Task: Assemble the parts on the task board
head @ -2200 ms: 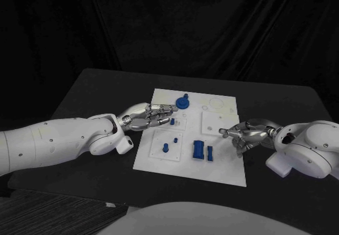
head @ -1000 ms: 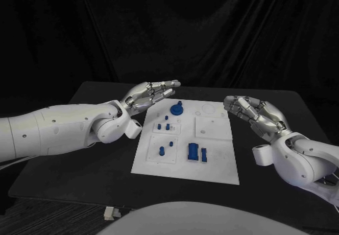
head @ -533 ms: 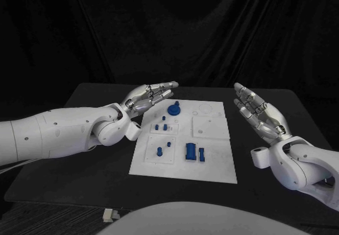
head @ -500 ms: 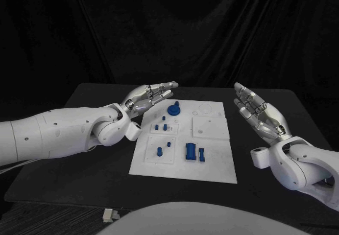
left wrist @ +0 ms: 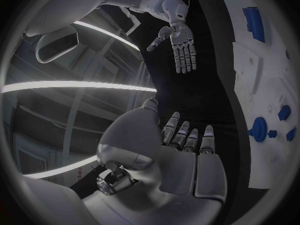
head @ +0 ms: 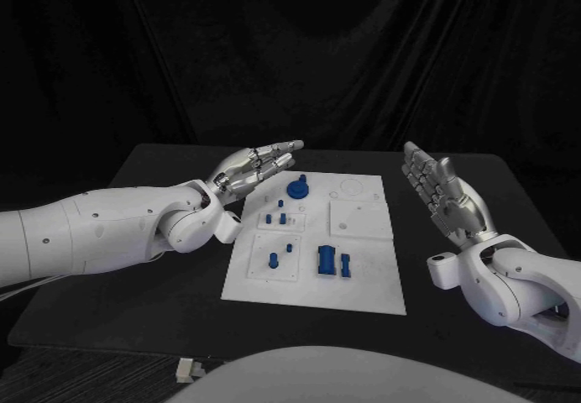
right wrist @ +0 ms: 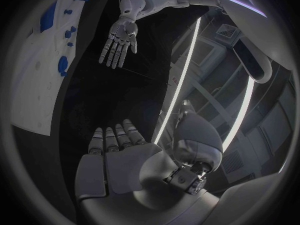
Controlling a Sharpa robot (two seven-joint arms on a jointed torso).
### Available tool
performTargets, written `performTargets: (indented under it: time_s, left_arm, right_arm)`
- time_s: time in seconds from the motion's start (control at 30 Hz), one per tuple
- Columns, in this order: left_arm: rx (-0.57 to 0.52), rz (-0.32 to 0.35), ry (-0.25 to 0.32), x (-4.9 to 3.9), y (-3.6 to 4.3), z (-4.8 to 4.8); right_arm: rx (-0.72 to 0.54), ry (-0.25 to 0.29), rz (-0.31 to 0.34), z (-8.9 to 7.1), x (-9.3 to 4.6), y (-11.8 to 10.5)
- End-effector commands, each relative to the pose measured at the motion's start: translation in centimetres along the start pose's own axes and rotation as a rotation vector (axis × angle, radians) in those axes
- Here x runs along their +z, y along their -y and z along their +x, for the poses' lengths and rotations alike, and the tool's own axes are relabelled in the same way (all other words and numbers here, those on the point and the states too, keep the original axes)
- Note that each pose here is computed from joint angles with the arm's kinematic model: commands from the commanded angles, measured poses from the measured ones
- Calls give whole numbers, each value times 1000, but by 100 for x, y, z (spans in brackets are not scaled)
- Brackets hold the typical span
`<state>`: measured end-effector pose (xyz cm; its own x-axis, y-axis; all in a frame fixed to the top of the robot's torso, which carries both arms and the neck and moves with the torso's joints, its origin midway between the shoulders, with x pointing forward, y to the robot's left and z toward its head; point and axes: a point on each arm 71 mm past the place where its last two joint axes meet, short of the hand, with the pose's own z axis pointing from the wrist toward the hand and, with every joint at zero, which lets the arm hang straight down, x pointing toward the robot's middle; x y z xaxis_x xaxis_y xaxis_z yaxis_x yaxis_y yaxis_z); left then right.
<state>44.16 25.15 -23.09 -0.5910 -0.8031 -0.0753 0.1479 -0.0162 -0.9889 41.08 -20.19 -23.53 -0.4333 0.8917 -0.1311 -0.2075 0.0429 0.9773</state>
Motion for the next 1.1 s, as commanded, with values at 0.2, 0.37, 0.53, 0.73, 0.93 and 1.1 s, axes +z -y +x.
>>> performTargets:
  time_s: [0.2, 0.37, 0.53, 0.73, 0.93, 1.1]
  left_arm:
    - [7, 1, 102, 121, 13, 53]
    - [7, -14, 231, 251, 22, 118]
    - [-4, -49, 381, 375, 28, 198]
    - [-25, -103, 531, 473, 29, 288]
    - [-40, -139, 608, 514, 28, 341]
    - [-43, -146, 621, 520, 27, 350]
  right_arm:
    - [21, 167, 58, -64, 210, -6]
    - [63, 335, 132, -121, 400, -10]
    - [95, 428, 183, -146, 492, -8]
    - [102, 445, 193, -151, 508, -7]
    - [102, 445, 193, -151, 508, -7]
    - [102, 445, 193, -151, 508, -7]
